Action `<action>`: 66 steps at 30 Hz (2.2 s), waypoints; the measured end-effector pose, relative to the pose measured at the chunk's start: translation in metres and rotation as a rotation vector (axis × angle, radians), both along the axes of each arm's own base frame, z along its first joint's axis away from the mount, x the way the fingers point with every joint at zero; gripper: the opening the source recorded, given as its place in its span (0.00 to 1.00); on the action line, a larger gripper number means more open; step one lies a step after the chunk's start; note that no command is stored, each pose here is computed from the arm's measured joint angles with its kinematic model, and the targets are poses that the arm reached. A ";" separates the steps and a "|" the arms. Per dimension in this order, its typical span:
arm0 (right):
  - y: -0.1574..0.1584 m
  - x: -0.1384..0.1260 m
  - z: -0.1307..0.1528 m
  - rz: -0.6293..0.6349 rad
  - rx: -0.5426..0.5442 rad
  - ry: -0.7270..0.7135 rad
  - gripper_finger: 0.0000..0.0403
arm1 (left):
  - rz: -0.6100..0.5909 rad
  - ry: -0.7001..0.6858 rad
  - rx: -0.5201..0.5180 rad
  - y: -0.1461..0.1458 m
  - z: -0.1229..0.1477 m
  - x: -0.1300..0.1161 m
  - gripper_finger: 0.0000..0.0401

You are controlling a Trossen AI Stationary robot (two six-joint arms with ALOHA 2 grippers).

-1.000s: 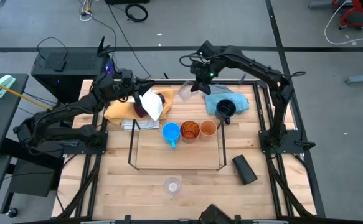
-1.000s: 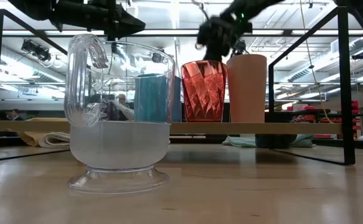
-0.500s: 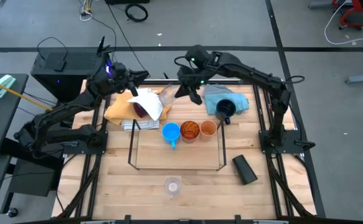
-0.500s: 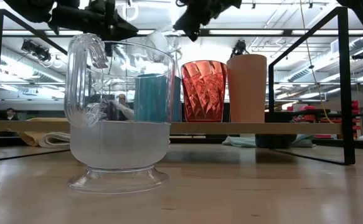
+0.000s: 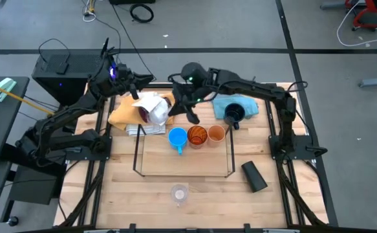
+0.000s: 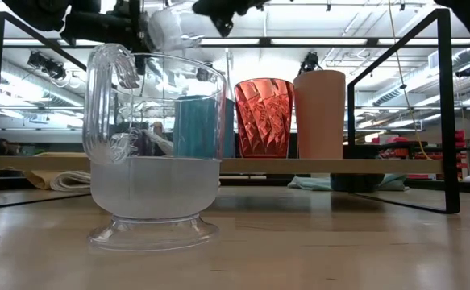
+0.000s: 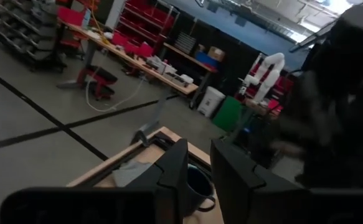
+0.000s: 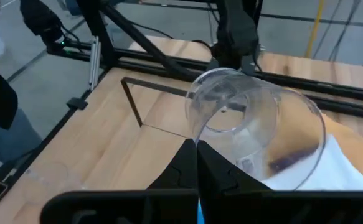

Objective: Stack small to large cups/mugs on shelf
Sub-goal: Put the top transparent mug on the shelf

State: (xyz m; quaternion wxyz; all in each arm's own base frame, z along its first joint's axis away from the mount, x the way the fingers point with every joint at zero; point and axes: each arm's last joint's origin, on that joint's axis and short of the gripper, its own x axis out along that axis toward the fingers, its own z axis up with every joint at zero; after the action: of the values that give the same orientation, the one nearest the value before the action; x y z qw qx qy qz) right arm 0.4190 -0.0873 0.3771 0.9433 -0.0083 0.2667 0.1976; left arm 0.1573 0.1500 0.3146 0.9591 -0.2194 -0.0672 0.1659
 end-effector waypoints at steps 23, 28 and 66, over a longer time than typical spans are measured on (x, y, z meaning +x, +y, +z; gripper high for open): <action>0.024 0.038 -0.063 0.128 -0.324 0.093 0.00 | -0.101 -0.001 -0.021 -0.002 0.000 0.001 0.20; 0.023 0.040 -0.069 0.120 -0.319 0.142 0.00 | -0.141 0.005 -0.023 -0.004 -0.001 0.001 0.19; 0.035 0.068 -0.079 0.123 -0.268 0.233 0.00 | -0.153 0.029 0.031 -0.003 -0.002 0.001 0.19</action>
State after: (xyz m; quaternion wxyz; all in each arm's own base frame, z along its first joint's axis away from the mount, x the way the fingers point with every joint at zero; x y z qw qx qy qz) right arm 0.4873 -0.0521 0.2981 0.8826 -0.1271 0.3972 0.2171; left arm 0.1579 0.1466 0.3128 0.9731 -0.2065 -0.0388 0.0942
